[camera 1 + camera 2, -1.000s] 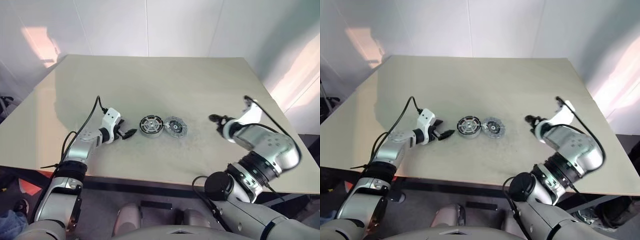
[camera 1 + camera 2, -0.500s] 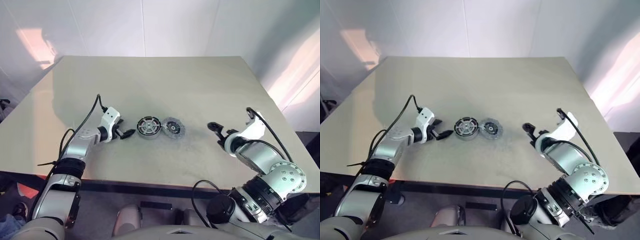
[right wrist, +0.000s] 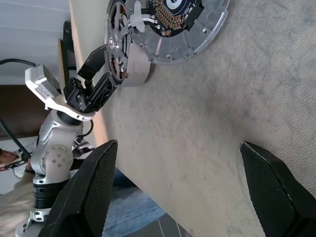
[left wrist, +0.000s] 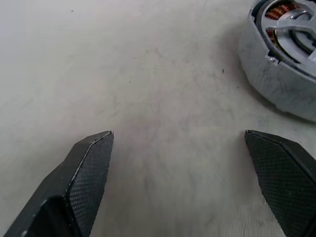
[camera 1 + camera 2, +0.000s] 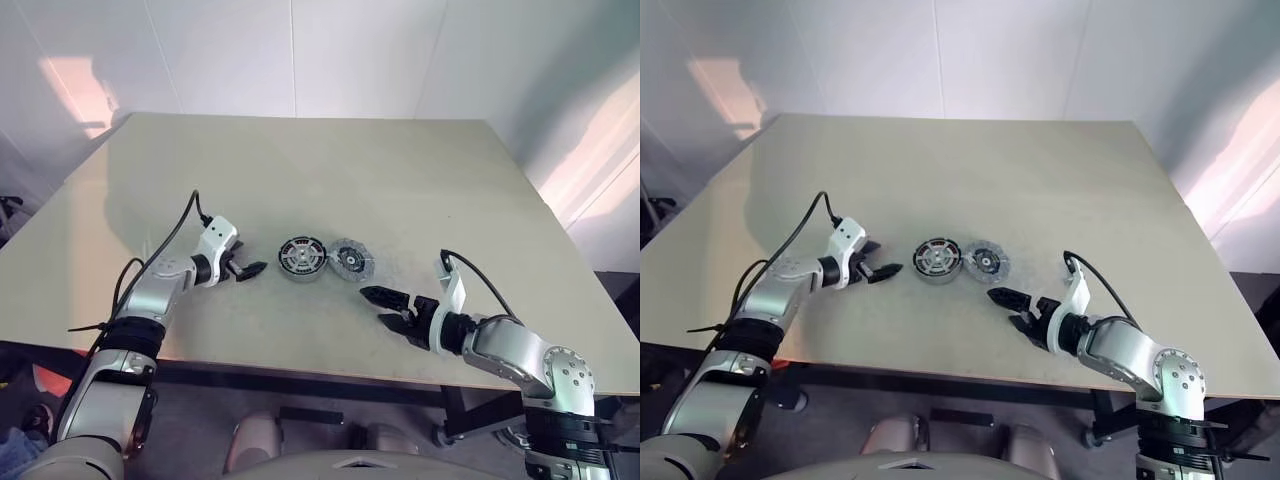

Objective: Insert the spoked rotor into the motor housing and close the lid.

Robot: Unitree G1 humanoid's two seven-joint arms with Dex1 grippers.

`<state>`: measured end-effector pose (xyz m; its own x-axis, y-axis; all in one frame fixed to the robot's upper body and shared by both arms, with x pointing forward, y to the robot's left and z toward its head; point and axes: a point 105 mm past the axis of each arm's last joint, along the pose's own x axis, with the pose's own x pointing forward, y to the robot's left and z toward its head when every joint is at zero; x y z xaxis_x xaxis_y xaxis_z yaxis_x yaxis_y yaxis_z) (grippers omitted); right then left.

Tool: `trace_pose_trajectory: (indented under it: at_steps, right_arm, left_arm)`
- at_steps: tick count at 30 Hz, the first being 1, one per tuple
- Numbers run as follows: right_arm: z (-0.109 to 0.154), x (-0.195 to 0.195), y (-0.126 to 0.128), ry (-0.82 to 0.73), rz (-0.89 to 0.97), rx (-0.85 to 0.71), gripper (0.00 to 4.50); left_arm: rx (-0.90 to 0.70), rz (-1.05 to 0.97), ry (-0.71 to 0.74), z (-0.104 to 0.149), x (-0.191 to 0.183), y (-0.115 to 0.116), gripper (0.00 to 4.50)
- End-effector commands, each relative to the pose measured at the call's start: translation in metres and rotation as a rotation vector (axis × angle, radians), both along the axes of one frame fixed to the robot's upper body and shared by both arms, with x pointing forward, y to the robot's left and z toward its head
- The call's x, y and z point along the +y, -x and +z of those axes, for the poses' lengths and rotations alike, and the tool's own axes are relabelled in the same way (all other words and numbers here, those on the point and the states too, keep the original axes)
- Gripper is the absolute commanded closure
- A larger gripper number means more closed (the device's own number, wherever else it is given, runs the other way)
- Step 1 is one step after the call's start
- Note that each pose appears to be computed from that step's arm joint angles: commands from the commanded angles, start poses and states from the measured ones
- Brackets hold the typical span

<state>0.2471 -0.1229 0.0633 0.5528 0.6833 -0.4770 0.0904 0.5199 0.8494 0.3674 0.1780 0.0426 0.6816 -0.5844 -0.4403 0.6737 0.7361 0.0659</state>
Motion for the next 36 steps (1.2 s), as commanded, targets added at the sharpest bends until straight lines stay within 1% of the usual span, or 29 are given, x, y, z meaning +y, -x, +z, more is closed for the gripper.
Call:
trace_pose_trajectory:
  at_steps: [1,8,11,18,27,29,32,36]
  right_arm:
    - [0.003,0.010,-0.012,-0.031,0.011,0.000,0.04]
    - [0.013,0.016,-0.030,-0.044,0.014,-0.028,0.04]
    - [0.013,0.015,-0.036,-0.033,0.002,-0.042,0.04]
    - [0.006,0.004,-0.063,0.015,-0.108,-0.051,0.04]
    - [0.009,0.005,-0.080,0.012,-0.153,-0.088,0.04]
    - [0.015,0.007,-0.088,-0.004,-0.173,-0.122,0.04]
    - [0.027,0.012,-0.101,-0.002,-0.194,-0.215,0.04]
    - [0.042,0.023,-0.105,-0.017,-0.178,-0.306,0.04]
  left_arm:
    - [-0.036,-0.001,-0.012,0.011,0.003,-0.002,0.00]
    - [-0.043,0.005,-0.002,0.012,0.000,-0.002,0.00]
    - [-0.044,0.009,0.005,0.011,-0.001,-0.001,0.00]
    - [-0.046,0.011,0.013,0.011,-0.004,-0.001,0.00]
    - [-0.050,0.022,0.024,0.012,-0.008,-0.004,0.00]
    - [-0.051,0.023,0.027,0.012,-0.009,-0.005,0.00]
    - [-0.052,0.020,0.028,0.012,-0.011,-0.005,0.00]
    - [-0.054,0.017,0.029,0.012,-0.012,-0.005,0.00]
